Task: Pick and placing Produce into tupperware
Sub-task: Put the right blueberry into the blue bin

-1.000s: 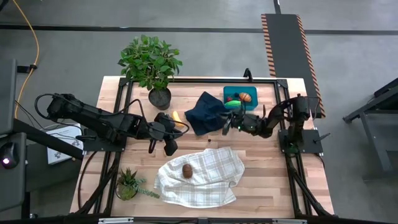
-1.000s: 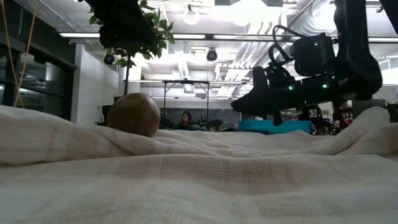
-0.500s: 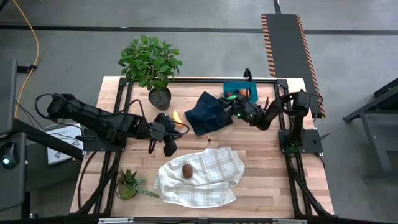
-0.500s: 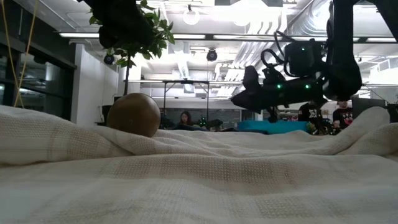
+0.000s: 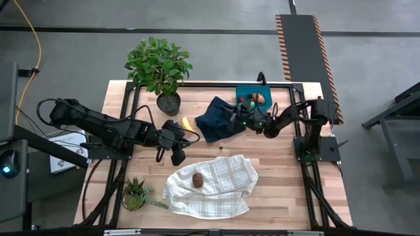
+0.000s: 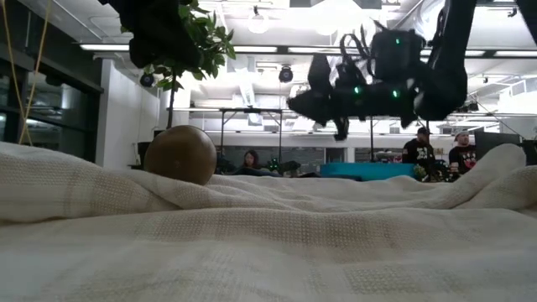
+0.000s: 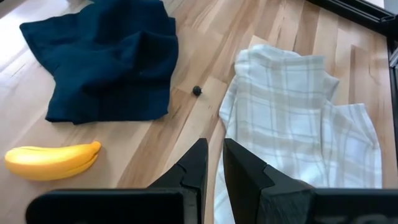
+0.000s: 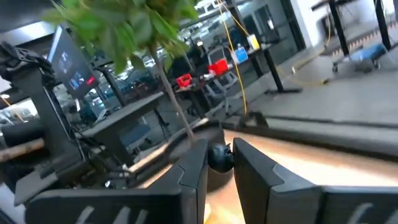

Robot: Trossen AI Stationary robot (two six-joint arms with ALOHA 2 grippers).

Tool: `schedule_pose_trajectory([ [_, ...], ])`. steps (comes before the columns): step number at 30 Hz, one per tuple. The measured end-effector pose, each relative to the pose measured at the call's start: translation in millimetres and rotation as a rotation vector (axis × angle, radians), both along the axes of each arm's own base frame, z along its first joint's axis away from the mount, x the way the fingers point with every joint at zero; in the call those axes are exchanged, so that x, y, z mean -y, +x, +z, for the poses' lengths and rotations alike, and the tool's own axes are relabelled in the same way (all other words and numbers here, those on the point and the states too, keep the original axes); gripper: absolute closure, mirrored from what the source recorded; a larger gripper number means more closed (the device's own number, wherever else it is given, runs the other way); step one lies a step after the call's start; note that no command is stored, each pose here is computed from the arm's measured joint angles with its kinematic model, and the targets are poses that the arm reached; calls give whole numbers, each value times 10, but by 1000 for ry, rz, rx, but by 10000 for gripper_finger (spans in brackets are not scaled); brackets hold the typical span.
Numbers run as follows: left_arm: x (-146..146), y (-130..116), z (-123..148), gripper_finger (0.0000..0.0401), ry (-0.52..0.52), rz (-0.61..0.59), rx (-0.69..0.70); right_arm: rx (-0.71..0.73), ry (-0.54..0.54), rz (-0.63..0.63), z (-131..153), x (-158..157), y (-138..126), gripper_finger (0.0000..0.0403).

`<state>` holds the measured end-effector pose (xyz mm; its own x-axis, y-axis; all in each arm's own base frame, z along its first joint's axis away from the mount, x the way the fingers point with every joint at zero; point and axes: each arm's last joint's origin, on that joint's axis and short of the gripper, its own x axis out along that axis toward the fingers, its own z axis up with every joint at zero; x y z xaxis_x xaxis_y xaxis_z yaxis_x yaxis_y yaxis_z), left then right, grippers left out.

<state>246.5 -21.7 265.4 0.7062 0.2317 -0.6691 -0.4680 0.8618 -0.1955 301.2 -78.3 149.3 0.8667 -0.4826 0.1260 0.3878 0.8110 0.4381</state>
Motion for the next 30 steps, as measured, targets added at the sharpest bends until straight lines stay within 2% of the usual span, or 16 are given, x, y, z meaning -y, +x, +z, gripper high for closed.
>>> schedule_pose_trajectory([
  [3, 3, -1, -3, 361, -10, -10, -3, -14, -49, -20, 228, 50, 23, 350],
  [9, 8, -3, -6, 361, -26, -14, -6, -166, -97, -73, 745, 168, -90, 350],
  [15, 7, -2, -4, 361, -28, -12, -4, -310, -36, -124, 1137, 248, -391, 350],
  [22, 8, 0, -3, 361, -87, 43, 16, -380, 70, -194, 1693, 297, -776, 350],
  [30, 16, 2, -4, 361, -127, 45, 21, -620, 208, -260, 2171, 441, -1009, 350],
])
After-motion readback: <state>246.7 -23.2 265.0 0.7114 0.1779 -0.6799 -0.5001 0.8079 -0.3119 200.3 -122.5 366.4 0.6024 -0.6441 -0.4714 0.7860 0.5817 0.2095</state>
